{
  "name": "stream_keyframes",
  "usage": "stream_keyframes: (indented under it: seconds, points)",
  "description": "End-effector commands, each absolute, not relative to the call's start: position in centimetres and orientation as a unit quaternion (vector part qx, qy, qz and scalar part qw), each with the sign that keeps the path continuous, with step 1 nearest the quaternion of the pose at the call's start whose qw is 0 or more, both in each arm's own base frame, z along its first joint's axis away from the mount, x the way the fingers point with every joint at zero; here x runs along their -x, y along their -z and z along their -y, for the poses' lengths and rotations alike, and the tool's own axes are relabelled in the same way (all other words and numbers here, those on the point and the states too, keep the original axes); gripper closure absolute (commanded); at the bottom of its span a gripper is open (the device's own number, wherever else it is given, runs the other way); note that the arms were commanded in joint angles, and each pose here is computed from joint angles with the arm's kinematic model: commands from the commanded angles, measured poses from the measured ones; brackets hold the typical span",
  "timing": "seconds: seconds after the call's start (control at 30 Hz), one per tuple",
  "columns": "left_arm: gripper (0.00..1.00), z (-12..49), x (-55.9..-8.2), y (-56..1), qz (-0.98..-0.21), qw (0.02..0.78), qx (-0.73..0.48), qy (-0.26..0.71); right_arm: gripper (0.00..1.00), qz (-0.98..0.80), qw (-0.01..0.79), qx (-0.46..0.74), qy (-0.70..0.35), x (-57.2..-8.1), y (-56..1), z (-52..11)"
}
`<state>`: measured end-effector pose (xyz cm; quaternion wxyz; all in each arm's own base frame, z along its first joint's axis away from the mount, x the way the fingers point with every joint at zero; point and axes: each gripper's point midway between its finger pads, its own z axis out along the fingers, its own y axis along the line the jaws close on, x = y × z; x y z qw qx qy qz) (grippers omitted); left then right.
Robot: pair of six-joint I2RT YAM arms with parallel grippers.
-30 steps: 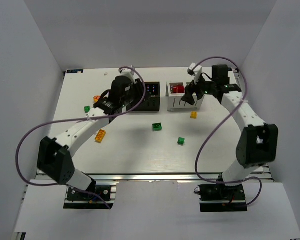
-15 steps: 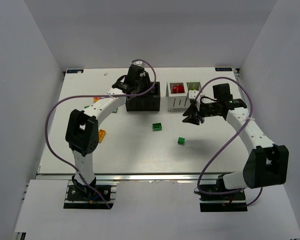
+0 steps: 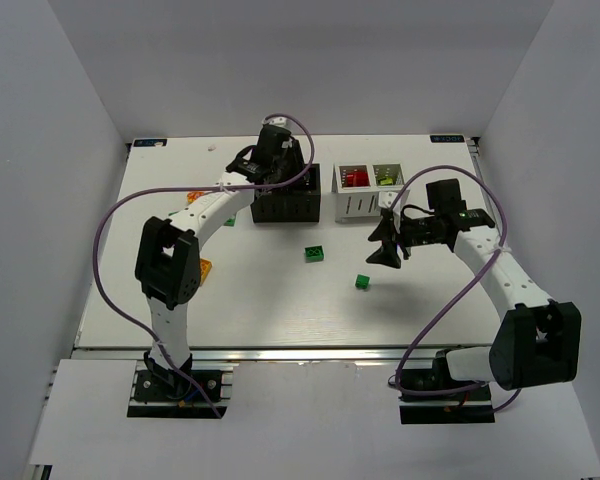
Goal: Sort the legos into containers by color
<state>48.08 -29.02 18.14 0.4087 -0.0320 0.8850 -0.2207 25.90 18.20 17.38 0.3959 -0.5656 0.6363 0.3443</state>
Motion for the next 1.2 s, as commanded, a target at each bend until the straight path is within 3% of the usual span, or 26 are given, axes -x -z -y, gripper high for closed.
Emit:
stream_keyframes:
  seconds: [0.0,0.2,0.4,0.63,0.7,0.9,1.17]
  points:
    - [0.47,28.6,-48.7,-20.4,-0.876,0.429,0.038,0.218,0.35,-0.648,0.390,0.559,-0.342,-25.4,-17.2,-17.9]
    - [0.36,28.6,-49.0,-21.9,-0.869,0.441,0.039,0.223,0.32,-0.669,0.364,0.558,-0.329,-24.6,-15.4,-17.5]
    - [0.35,28.2,-48.2,-23.6,-0.859,0.454,0.040,0.233,0.32,-0.688,0.341,0.561,-0.310,-24.2,-13.9,-17.2]
    - [0.34,24.5,-43.3,-27.1,-0.837,0.486,0.059,0.245,0.34,-0.712,0.311,0.568,-0.272,-23.2,-11.3,-17.4]
    - [0.31,22.7,-41.4,-24.7,-0.847,0.473,0.072,0.230,0.34,-0.721,0.314,0.562,-0.257,-23.5,-10.5,-17.2]
    - [0.18,17.8,-36.6,-24.6,-0.834,0.492,0.120,0.220,0.33,-0.750,0.321,0.540,-0.210,-25.3,-9.7,-16.2]
    - [0.15,15.4,-32.9,-20.7,-0.846,0.466,0.150,0.210,0.26,-0.732,0.351,0.554,-0.186,-26.6,-10.2,-16.2]
